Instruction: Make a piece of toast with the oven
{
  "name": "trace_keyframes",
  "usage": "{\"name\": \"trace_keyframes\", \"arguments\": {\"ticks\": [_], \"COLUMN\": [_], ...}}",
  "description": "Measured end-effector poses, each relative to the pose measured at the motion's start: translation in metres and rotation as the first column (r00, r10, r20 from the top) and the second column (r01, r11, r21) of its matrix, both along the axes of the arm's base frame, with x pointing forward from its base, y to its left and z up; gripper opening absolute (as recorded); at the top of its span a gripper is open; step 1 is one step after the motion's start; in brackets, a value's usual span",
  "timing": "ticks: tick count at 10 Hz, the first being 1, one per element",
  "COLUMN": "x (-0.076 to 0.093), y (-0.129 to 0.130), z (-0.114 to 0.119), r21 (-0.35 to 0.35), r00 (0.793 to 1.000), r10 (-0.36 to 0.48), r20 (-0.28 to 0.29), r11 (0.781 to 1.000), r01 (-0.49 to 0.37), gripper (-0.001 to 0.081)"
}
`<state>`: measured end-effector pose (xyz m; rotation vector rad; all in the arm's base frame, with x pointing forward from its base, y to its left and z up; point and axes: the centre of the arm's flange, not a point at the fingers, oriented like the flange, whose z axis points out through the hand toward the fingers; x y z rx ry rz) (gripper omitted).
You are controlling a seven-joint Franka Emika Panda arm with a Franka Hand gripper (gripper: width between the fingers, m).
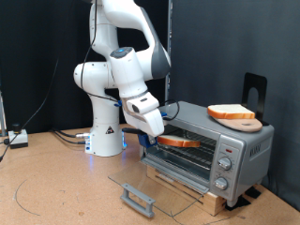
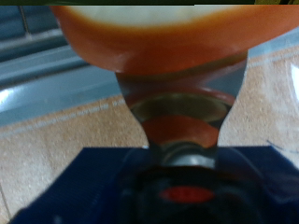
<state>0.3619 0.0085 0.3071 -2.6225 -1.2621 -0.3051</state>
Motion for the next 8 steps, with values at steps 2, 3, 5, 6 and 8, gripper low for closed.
{"name": "trace_keyframes", "arguments": {"ticks": [2,3,5,6,8], "x": [-0.001,0.000,0.006,0.009,0.014], "y": [0.012,0.014,0.009,0.005,-0.001], "z": [0.002,0.002,-0.006,-0.013,-0.024], "r21": [-0.007,-0.016,-0.058,-0.077,-0.081], "r00": [1.000,1.000,0.999,0.999,0.998], "r10": [-0.014,-0.018,-0.027,-0.032,-0.049], "r20": [-0.008,0.003,0.037,0.041,0.028], "r11": [1.000,1.000,0.998,0.996,0.995], "r01": [0.014,0.018,0.029,0.036,0.051], "gripper": [0.0396,0.0396,0.0396,0.0396,0.0396]}}
